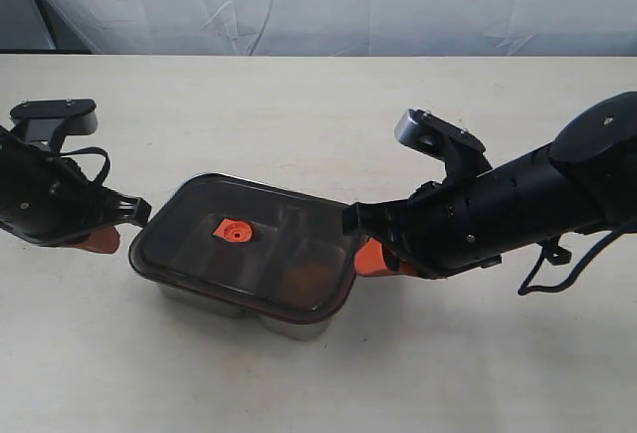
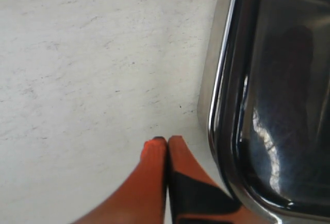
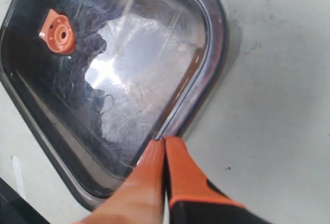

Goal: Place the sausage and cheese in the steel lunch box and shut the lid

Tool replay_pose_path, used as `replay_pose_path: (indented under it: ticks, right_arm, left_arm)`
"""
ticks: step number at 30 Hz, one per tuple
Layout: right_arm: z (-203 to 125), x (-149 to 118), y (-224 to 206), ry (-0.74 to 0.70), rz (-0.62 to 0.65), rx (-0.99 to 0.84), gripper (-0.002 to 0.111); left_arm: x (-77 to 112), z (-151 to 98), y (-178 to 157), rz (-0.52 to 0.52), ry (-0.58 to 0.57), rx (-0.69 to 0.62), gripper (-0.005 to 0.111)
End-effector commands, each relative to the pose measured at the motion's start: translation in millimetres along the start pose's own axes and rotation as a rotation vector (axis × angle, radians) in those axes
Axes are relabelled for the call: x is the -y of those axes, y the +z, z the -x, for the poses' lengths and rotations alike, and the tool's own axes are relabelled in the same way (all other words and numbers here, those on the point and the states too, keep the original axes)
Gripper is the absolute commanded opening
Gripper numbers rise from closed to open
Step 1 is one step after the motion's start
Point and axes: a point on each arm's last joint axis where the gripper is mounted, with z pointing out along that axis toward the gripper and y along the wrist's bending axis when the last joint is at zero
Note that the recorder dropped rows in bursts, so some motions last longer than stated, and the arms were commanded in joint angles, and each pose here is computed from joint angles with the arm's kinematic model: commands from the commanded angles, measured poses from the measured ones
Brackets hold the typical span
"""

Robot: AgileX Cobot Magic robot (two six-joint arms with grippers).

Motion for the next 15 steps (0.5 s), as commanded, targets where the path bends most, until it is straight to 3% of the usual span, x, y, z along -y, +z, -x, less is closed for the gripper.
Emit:
replay_pose_path:
  ticks: [1,15]
  right_arm:
    - [-1.1,5.9,6.3,0.002,-0.021,-0.016,0.0]
    - [-0.1,11.1,15.7,0.029,-0.022,-0.019,0.0]
  left_arm:
    - [1.1,1.8,-2.2,-0.004,-0.002,0.015,0.0]
    - [1.8,1.8,-2.2,-0.012,-0.014,0.016,0.0]
